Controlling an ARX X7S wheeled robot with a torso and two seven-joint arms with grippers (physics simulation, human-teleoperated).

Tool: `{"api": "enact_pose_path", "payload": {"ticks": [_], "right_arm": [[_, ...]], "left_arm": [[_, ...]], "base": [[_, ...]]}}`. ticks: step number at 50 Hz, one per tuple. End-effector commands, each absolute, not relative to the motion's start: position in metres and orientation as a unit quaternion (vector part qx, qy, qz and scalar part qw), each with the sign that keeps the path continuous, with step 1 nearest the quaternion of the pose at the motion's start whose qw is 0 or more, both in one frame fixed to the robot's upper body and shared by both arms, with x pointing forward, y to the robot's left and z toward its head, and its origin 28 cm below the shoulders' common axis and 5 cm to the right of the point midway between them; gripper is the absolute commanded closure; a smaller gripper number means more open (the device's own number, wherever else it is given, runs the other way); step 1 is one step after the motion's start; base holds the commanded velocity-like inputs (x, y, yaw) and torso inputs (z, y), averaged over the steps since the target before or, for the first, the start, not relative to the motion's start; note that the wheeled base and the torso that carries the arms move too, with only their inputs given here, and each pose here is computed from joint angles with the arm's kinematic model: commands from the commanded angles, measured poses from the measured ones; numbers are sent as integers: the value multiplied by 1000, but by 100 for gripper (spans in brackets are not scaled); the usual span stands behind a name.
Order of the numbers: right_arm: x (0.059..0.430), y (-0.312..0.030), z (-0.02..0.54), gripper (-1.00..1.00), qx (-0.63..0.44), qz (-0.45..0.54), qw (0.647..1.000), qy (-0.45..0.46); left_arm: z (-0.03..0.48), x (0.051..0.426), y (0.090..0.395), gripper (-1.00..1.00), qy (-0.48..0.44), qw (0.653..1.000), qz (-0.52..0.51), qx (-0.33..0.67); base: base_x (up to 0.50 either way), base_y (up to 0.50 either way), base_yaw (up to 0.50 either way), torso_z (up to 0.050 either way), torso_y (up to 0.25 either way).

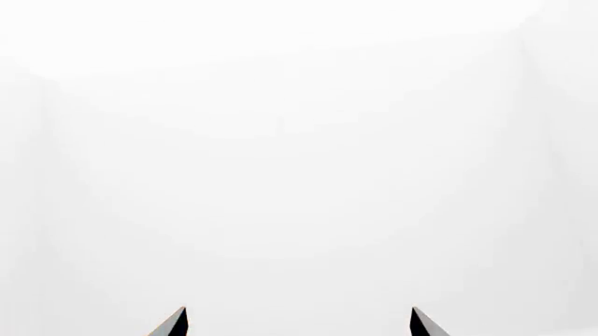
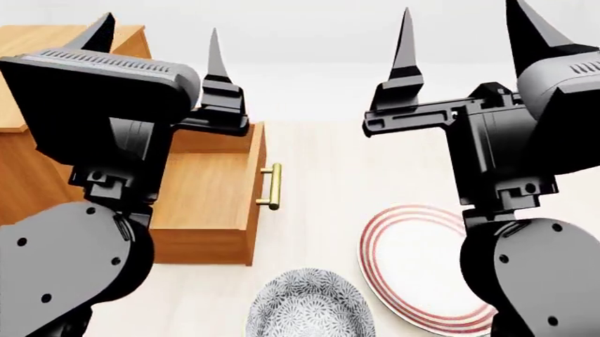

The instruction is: Open the bottom drawer of the cabinet.

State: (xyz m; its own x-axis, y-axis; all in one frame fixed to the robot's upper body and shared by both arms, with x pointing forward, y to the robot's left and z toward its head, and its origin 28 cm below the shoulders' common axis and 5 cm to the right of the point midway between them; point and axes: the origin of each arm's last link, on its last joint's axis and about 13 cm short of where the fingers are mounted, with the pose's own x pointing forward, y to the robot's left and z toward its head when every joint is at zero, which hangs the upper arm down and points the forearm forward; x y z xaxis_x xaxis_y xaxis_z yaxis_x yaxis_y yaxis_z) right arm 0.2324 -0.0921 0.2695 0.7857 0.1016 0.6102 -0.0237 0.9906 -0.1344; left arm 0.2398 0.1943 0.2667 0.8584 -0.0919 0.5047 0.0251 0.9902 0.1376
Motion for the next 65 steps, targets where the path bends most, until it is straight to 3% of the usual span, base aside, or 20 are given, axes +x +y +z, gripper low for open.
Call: {"api": "enact_pose_path", "payload": {"ticks": [1, 25, 65], "right_arm": [[227, -92, 282, -100, -63, 36, 936, -345], [210, -90, 299, -100, -64, 42, 914, -397], [199, -84, 319, -100, -59, 63, 894, -441]], "left_arm": [[282, 237, 194, -100, -286, 956, -27, 67], [302, 223, 192, -100, -343, 936, -33, 72], [290, 202, 188, -100, -417, 903, -42, 89]], "base": [[0, 0, 0, 0, 0], [0, 0, 0, 0, 0], [0, 0, 0, 0, 0]]}}
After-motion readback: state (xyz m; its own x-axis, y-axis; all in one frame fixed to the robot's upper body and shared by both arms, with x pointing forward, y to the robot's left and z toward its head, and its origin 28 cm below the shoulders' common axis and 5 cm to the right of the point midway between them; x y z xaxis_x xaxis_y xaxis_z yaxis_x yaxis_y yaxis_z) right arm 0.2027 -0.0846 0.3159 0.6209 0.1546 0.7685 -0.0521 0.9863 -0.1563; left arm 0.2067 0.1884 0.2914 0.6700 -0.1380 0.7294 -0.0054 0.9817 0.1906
